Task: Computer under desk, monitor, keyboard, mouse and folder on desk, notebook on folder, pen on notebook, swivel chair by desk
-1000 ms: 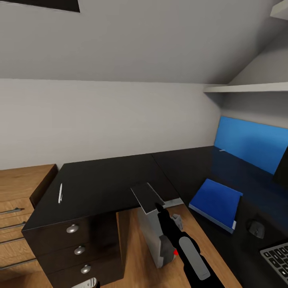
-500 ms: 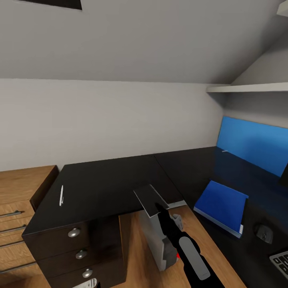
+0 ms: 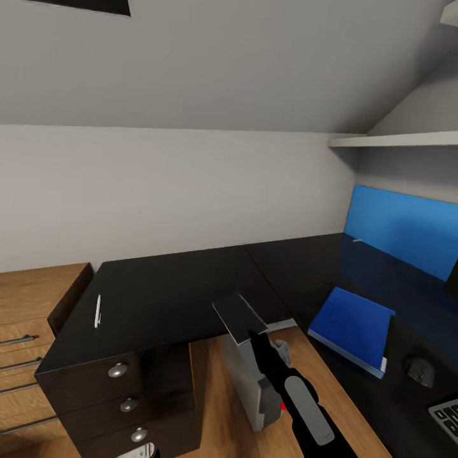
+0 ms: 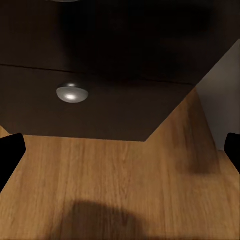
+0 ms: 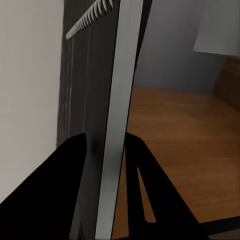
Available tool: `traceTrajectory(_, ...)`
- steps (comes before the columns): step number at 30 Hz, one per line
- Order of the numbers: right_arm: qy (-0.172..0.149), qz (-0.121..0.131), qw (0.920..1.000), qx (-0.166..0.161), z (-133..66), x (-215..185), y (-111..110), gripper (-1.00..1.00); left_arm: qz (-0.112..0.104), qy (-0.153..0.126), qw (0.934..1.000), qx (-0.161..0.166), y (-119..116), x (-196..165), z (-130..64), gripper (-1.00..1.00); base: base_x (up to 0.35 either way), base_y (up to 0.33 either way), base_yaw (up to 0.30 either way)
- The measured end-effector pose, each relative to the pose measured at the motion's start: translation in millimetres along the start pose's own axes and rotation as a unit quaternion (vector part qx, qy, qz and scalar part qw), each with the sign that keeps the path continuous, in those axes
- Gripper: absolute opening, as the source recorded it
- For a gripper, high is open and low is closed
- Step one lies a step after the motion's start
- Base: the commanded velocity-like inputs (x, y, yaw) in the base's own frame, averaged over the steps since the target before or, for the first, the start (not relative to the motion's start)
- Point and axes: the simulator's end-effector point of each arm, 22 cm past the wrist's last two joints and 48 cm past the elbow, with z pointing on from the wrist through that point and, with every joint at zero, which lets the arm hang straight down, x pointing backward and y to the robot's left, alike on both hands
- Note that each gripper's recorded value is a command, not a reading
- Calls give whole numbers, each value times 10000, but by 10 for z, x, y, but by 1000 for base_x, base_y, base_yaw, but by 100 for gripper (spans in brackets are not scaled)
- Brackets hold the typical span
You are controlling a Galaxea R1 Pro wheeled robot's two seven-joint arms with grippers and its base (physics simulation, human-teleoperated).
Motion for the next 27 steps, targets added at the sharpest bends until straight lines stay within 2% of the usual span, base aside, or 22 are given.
traceTrajectory(6,-1,0,10000,-2,0,-1,4,-100,1,3,10000,-1,0,2,0,100,0,0,0)
traceTrajectory(12,-44,-18,10000,-55,-22,-55,168,-100,28,54,10000,2,-28,-72,-65,100,0,0,0)
traceTrajectory(14,-71,-24,9999,-115,-34,-83,256,-100,58,109,9999,3,-39,-78,-87,100,0,0,0)
traceTrajectory(23,-245,-78,9973,-682,-155,-277,938,-100,123,223,9997,-2,-70,-164,-184,100,0,0,0)
traceTrajectory(27,-287,-86,9965,-775,-197,-331,1096,-100,126,243,9996,-7,-85,-213,-227,100,0,0,0)
